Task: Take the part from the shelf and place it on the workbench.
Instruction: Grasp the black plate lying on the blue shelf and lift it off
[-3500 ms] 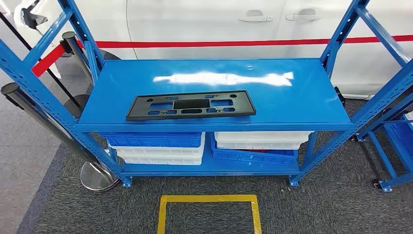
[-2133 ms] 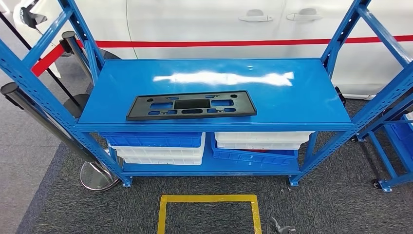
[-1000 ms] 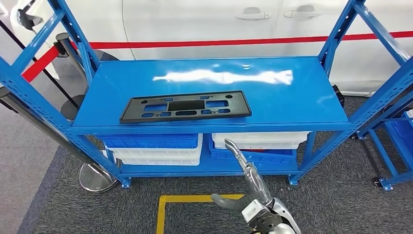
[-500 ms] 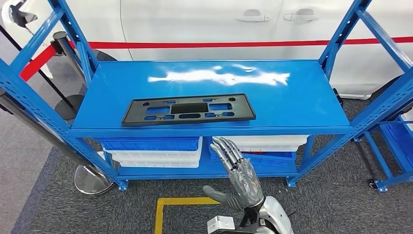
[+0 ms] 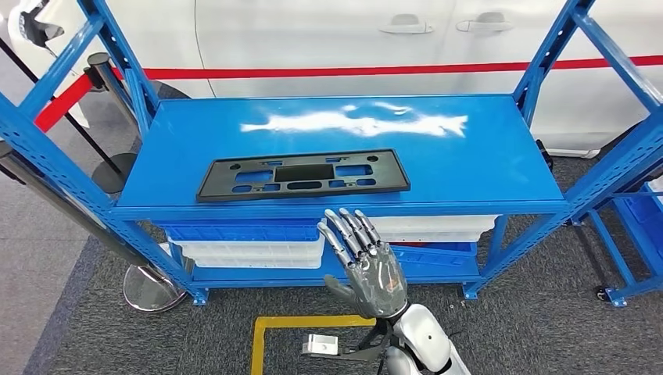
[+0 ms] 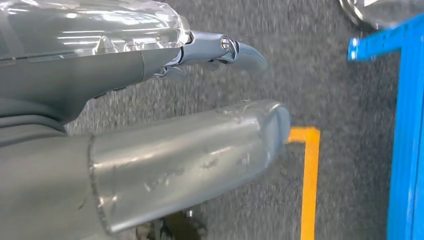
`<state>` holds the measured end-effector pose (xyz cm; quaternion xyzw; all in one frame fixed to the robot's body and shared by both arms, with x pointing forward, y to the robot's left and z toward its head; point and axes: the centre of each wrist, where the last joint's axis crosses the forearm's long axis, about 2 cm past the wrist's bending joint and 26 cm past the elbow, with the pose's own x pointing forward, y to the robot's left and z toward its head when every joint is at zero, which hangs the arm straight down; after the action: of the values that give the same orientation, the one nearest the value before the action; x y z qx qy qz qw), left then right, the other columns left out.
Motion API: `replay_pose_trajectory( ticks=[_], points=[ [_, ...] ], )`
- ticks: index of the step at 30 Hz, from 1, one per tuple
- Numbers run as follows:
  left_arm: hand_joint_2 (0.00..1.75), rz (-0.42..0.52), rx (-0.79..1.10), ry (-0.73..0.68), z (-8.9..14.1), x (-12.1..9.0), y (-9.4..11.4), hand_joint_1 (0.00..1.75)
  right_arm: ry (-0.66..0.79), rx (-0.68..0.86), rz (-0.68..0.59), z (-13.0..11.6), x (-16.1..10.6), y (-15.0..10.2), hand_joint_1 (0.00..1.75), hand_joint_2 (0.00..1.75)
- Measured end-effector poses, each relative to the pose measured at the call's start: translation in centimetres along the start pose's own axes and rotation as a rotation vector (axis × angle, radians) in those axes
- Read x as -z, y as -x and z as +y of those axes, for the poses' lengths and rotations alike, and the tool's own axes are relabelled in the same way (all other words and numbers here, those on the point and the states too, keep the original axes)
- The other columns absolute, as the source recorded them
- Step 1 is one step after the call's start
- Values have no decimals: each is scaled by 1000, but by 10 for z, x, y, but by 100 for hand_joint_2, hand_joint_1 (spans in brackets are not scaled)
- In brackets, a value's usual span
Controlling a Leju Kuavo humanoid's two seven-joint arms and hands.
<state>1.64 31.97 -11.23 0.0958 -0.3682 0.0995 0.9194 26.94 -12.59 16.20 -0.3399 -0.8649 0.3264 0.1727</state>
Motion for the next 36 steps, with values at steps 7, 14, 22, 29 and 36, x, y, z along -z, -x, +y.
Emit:
replay_pose_trajectory(
  ticks=[7, 14, 22, 29, 36],
  points=[
    [0, -9, -18, 38, 5, 0, 0, 0, -18, -3, 12, 11, 7, -4, 0, 175],
    [0, -10, -19, 44, 7, 1, 0, 0, -23, 7, 29, 18, 16, -5, 0, 175],
    [0, -4, -14, 47, 8, 0, 1, 0, -42, 20, 44, 23, 18, -5, 0, 175],
    [0, 0, -25, 45, 6, 0, 1, 0, -59, 21, 56, 27, 19, -7, 0, 175],
    [0, -3, -15, 34, 10, 1, 0, 0, -66, 22, 47, 30, 23, -9, 0, 175]
  ],
)
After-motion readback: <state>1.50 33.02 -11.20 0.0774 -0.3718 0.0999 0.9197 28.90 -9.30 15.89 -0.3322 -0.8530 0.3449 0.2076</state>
